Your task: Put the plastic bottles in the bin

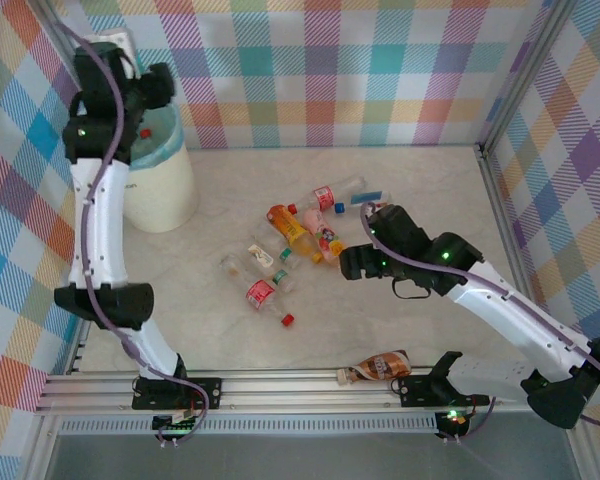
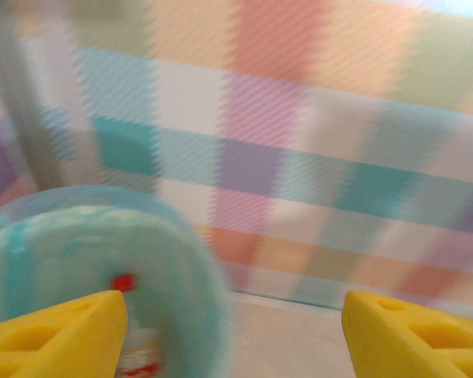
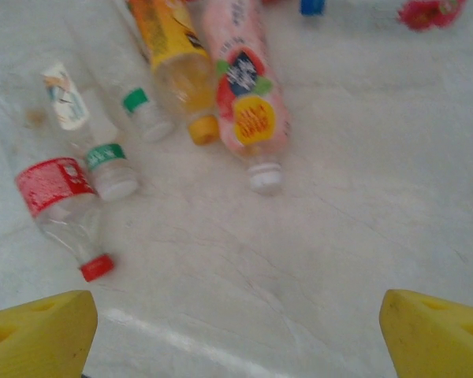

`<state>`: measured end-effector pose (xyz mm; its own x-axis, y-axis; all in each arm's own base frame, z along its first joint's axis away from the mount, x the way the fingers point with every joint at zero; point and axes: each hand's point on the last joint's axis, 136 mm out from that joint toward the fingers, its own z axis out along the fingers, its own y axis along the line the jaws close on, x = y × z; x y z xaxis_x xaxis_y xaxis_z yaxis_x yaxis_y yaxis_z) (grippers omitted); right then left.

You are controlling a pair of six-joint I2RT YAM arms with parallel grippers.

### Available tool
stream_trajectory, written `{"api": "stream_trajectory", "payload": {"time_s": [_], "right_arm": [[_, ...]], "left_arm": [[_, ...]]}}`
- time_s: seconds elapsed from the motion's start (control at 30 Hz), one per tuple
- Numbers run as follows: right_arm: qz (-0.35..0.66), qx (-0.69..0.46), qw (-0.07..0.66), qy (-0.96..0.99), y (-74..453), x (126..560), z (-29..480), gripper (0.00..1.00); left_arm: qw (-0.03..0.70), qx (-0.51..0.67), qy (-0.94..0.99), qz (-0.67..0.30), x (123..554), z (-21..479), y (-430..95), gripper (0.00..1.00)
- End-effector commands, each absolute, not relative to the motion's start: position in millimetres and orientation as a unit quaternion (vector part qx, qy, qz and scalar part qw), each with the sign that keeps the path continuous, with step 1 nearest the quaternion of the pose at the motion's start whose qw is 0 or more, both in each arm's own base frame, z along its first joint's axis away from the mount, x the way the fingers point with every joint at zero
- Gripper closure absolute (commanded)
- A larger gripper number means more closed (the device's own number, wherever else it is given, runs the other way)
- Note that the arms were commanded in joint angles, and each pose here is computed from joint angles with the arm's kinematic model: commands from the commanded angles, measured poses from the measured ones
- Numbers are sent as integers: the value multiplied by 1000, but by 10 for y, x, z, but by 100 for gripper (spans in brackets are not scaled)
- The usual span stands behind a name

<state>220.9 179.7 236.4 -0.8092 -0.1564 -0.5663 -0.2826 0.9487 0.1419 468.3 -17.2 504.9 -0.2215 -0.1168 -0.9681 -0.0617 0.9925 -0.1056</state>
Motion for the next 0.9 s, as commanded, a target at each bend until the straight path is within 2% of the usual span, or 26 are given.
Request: {"api": "stream_trajectory", "payload": {"time_s": [0.0,0.1,0.3,0.53,0.7,0.87], "right_arm": [[74,-89,207,971,1475,1919,2207,8],[55,-50,172,982,1231,1847,2106,8],[63,28,148,987,905,2024,1942,8],[92,74,152,981,747,2307,1868,10],[101,80,159,979,741,2387,1866,10],[101,87,169,977,703,2384,1874,10]], "left_arm": [[598,54,799,-30,4305,4946,-825,28],[563,137,812,-63,3953,4615,-1427,28],[450,307,829,-125,2938,3483,-2454,28],[334,411,822,-209,1841,2485,-3369,27],[271,464,823,-185,1491,1927,-3896,26],[235,495,815,-188,1259,1607,-4315,24]]}}
